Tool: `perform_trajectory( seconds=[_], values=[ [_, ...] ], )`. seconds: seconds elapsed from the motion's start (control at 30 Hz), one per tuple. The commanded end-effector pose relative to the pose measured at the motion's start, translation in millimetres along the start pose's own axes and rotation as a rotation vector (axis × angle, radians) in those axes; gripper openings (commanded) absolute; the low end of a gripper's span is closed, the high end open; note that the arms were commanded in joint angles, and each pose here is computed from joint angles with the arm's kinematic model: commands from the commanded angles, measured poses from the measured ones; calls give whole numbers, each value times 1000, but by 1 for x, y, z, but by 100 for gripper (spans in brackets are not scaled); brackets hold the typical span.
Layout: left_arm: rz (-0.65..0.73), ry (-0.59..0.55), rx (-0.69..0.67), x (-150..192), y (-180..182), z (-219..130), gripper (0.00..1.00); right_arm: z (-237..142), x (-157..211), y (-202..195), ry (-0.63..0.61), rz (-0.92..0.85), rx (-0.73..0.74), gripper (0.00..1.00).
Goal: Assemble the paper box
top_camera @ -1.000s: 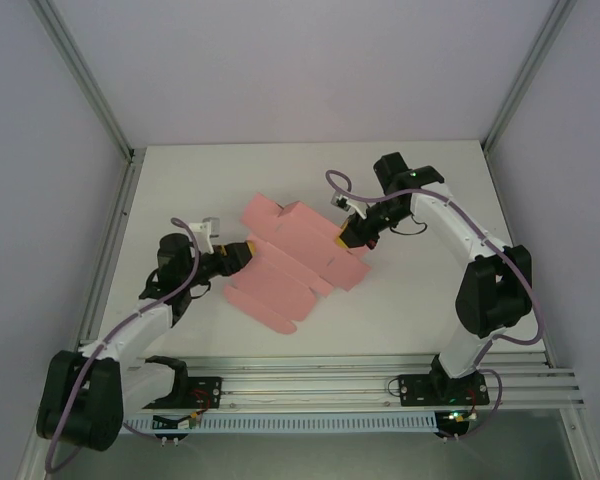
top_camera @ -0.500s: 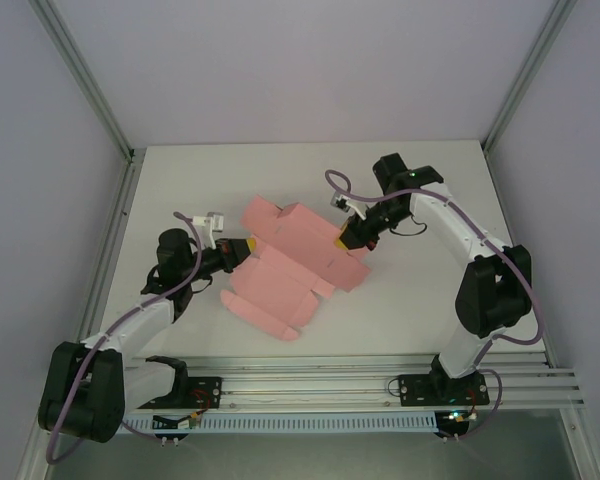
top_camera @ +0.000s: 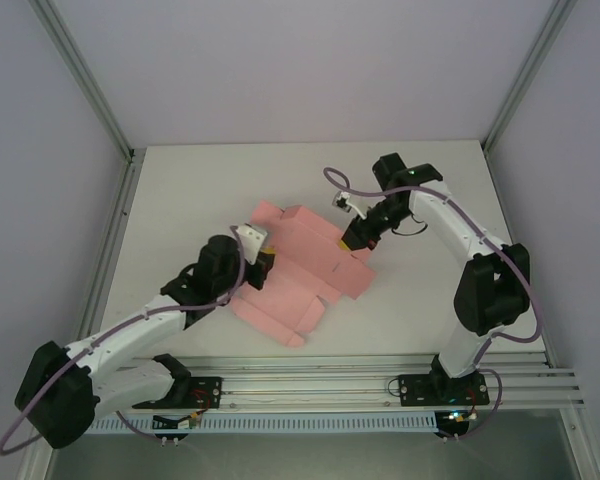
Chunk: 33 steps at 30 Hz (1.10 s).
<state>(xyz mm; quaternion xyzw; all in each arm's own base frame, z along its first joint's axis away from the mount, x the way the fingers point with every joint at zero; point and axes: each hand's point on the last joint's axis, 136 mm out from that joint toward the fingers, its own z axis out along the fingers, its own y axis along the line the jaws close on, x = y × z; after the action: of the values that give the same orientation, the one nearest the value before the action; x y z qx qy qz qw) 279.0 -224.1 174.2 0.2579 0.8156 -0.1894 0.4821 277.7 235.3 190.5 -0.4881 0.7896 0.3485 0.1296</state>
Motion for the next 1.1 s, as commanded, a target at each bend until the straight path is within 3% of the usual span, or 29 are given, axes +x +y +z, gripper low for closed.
perform_trajectory(
  seconds=[0.0,0.2,0.37,0.53,0.77,0.9,1.0,1.07],
  values=[
    [233,58,-81,7,-14,12,0,-3,-27,15,-87,-64,-24,0],
    [380,73,-150,8,-35,39,0,2,-27,11,-60,-61,39,0],
    [395,12,-141,4,-59,59,0,12,-16,4,-15,-83,104,0],
    [451,54,-208,15,-60,75,0,15,-6,-2,11,-79,145,0],
    [378,36,-213,20,-56,68,0,14,4,-14,53,-100,218,0],
    [309,-6,-202,11,-51,46,46,10,16,-35,133,-141,326,0],
    [239,-40,-180,3,-44,25,50,1,11,-49,142,-191,425,0],
    [177,-79,-180,-2,-35,8,61,-4,4,-51,123,-255,454,0]
  ],
)
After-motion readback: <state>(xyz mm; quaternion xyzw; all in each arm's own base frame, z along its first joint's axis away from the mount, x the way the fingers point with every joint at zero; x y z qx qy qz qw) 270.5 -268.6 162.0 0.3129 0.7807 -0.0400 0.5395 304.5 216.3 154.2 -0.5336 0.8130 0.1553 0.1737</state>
